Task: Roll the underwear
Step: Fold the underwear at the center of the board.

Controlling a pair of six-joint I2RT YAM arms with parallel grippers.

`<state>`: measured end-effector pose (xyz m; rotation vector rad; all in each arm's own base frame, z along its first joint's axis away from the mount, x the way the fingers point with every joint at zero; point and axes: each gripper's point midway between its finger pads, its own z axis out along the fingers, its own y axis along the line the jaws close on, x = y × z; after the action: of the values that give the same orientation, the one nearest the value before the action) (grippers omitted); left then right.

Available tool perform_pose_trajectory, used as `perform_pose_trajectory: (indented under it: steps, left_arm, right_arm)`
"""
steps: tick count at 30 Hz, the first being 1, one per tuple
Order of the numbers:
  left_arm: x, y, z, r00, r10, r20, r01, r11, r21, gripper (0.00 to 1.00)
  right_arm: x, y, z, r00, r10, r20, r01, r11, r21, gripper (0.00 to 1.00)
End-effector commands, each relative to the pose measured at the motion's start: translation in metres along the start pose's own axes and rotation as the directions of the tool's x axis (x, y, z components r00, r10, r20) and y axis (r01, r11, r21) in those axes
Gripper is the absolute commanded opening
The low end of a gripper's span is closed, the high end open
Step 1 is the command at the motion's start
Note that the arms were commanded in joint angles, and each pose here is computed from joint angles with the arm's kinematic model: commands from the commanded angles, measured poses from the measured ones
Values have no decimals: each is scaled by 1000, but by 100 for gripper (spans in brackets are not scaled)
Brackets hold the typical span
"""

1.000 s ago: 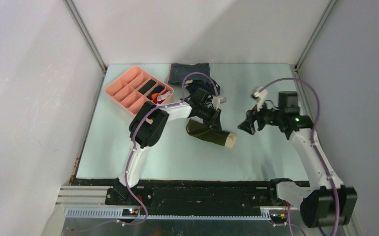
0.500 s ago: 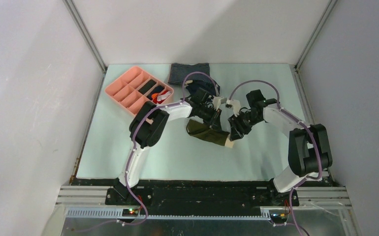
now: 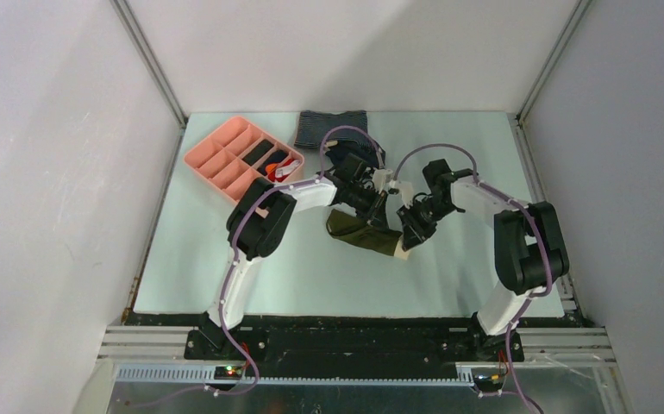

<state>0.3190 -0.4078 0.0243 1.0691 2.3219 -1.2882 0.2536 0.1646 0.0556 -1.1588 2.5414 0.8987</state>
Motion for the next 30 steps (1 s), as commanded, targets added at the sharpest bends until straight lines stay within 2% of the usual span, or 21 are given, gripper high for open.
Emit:
perform_pose_trajectory:
  steps: [1,7,14,18,21,24,27,28,30]
  left_arm:
    - [-8,4,-2,1000,25,10,-25,1000,-13,19]
    - [-9,3,-2,1000,22,15,-22,1000,-5,20]
    - [-14,2,-2,999,16,29,-16,1000,-6,21]
    - [-26,1,-10,998,21,59,-20,999,-29,30]
    - [-51,-8,-27,991,40,130,-33,998,-54,42]
    - [-77,-21,-46,974,47,222,-35,998,-56,48]
    - [-82,-44,-64,957,-27,288,24,1000,15,48]
    - [-87,-49,-68,948,-16,317,6,999,34,46]
    - [-74,-63,-68,952,-53,301,21,994,108,41]
  right_arm:
    - [-16,-2,-6,999,-7,35,8,1000,-13,18]
    - [-20,-22,-11,992,113,50,-111,993,-29,7]
    - [-10,-43,1,966,257,-22,-257,966,-22,4]
    - [-8,-50,9,945,324,-38,-325,946,-13,4]
    - [-17,-55,11,937,350,-23,-350,937,3,4]
    - [-21,-63,14,922,385,-33,-383,922,57,5]
    - [-24,-64,16,912,408,-48,-404,912,73,6]
    - [-22,-64,18,905,421,-57,-416,906,81,6]
    - [-19,-62,23,899,431,-78,-425,901,86,6]
